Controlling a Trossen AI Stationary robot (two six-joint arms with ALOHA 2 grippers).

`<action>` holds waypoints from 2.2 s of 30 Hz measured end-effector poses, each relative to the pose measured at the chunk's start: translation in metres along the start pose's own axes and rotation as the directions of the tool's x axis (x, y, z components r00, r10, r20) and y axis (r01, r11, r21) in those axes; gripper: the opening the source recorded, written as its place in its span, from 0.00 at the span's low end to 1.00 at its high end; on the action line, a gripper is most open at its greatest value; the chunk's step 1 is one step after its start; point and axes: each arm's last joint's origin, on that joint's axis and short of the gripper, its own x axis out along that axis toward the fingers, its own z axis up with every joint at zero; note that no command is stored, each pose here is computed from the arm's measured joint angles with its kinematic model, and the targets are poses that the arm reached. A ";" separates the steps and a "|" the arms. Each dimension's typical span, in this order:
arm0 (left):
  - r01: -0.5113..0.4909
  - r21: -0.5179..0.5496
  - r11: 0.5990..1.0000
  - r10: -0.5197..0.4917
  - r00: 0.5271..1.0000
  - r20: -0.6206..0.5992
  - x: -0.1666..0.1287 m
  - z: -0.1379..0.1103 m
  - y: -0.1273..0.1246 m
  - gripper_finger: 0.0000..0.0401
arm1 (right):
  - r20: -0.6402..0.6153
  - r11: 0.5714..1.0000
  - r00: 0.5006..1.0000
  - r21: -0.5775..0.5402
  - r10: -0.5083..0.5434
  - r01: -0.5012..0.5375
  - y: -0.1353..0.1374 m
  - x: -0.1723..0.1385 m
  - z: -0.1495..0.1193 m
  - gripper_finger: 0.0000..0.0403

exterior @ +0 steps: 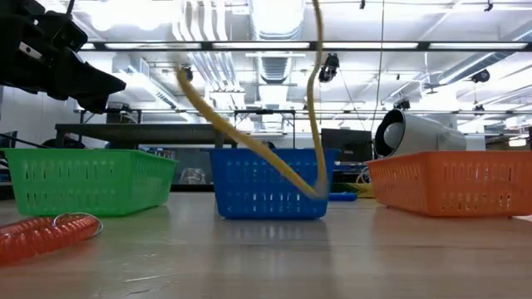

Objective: Pick & Place Office Desk Supplies
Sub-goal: Put the yellow rubber band into the orange bin

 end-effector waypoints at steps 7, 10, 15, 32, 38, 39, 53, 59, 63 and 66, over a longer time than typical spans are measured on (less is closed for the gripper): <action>0.000 0.000 1.000 0.000 1.000 -0.001 0.000 0.000 0.000 0.07 | 0.002 0.996 0.997 0.031 -0.081 0.081 -0.004 -0.024 0.007 0.02; -0.001 0.000 1.000 0.001 1.000 -0.004 0.000 0.000 0.000 0.07 | -0.014 0.988 0.991 0.077 -0.133 0.134 -0.007 -0.034 0.008 0.02; 0.000 0.000 1.000 0.000 1.000 -0.007 0.001 0.000 0.000 0.07 | -0.062 0.965 0.978 0.160 -0.201 0.208 -0.010 -0.051 0.006 0.02; 0.000 0.000 1.000 0.000 1.000 -0.007 0.001 0.000 0.000 0.07 | -0.209 0.804 0.890 0.381 -0.406 0.456 -0.010 -0.093 -0.006 0.02; -0.001 0.000 1.000 0.001 1.000 -0.006 0.000 0.000 0.000 0.07 | -0.319 0.678 0.844 0.502 -0.432 0.537 -0.013 -0.108 -0.020 0.02; 0.000 0.000 1.000 0.000 1.000 -0.007 0.001 0.000 0.000 0.07 | -0.343 0.653 0.836 0.521 -0.430 0.549 -0.014 -0.111 -0.024 0.02; 0.000 0.000 1.000 0.000 1.000 -0.006 0.000 0.000 0.000 0.07 | -0.576 0.414 0.738 0.611 -0.352 0.675 -0.013 -0.132 -0.052 0.02; -0.001 0.000 1.000 0.001 1.000 -0.006 0.000 0.000 0.000 0.07 | -0.585 0.414 0.732 0.604 -0.350 0.681 -0.013 -0.133 -0.053 0.02; 0.000 0.000 1.000 0.000 1.000 -0.007 0.000 0.000 0.000 0.07 | -0.599 0.413 0.722 0.593 -0.346 0.691 -0.014 -0.130 -0.057 0.02; 0.000 0.000 1.000 0.000 1.000 -0.006 0.000 0.000 0.000 0.07 | -0.629 0.408 0.713 0.589 -0.310 0.697 -0.015 -0.127 -0.063 0.02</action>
